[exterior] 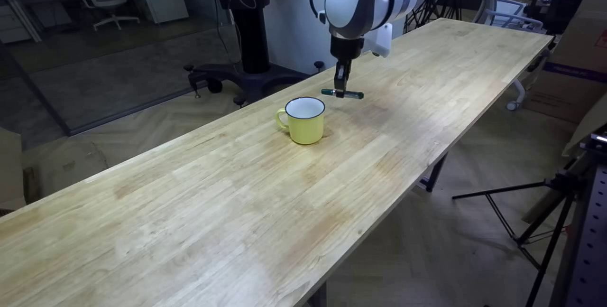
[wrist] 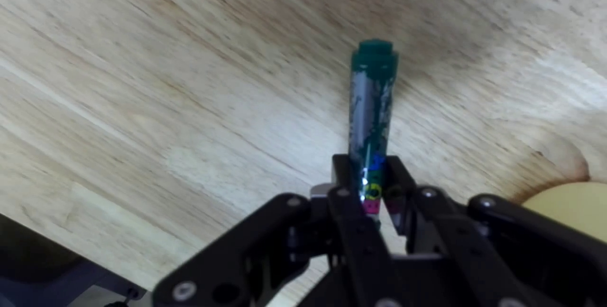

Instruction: Put the marker in the cup

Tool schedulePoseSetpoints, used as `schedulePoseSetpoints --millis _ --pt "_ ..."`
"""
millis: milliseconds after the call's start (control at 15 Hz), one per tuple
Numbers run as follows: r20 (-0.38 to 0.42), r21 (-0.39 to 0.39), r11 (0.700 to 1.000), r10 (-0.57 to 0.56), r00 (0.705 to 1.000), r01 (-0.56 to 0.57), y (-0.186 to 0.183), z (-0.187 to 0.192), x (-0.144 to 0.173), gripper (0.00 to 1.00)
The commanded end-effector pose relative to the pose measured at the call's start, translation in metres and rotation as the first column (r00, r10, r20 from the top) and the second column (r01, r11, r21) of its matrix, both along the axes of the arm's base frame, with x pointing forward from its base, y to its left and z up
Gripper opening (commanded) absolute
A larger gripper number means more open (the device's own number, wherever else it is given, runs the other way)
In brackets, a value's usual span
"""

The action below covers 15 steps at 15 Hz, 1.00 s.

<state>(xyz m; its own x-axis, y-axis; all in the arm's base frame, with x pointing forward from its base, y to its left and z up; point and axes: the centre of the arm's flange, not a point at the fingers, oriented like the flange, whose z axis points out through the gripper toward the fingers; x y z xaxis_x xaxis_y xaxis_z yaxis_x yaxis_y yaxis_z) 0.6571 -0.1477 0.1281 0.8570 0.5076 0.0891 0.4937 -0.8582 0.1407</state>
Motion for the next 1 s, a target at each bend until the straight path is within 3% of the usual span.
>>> schedulePoseSetpoints --millis 0,200,467,733,933 --pt "0.030 -0.037 0.995 -0.093 0.995 0.094 0.028 0.057 -0.049 0.05" --pt "0.061 -0.062 0.990 -0.120 0.991 0.124 0.049 0.091 -0.073 0.05" --pt "0.205 -0.097 0.990 -0.080 0.975 0.101 0.077 0.129 -0.078 0.05" --pt "0.280 -0.035 0.996 -0.066 0.958 0.078 0.101 0.146 -0.049 0.05" --pt "0.285 0.041 0.995 -0.101 0.953 0.094 0.117 0.144 -0.051 0.05"
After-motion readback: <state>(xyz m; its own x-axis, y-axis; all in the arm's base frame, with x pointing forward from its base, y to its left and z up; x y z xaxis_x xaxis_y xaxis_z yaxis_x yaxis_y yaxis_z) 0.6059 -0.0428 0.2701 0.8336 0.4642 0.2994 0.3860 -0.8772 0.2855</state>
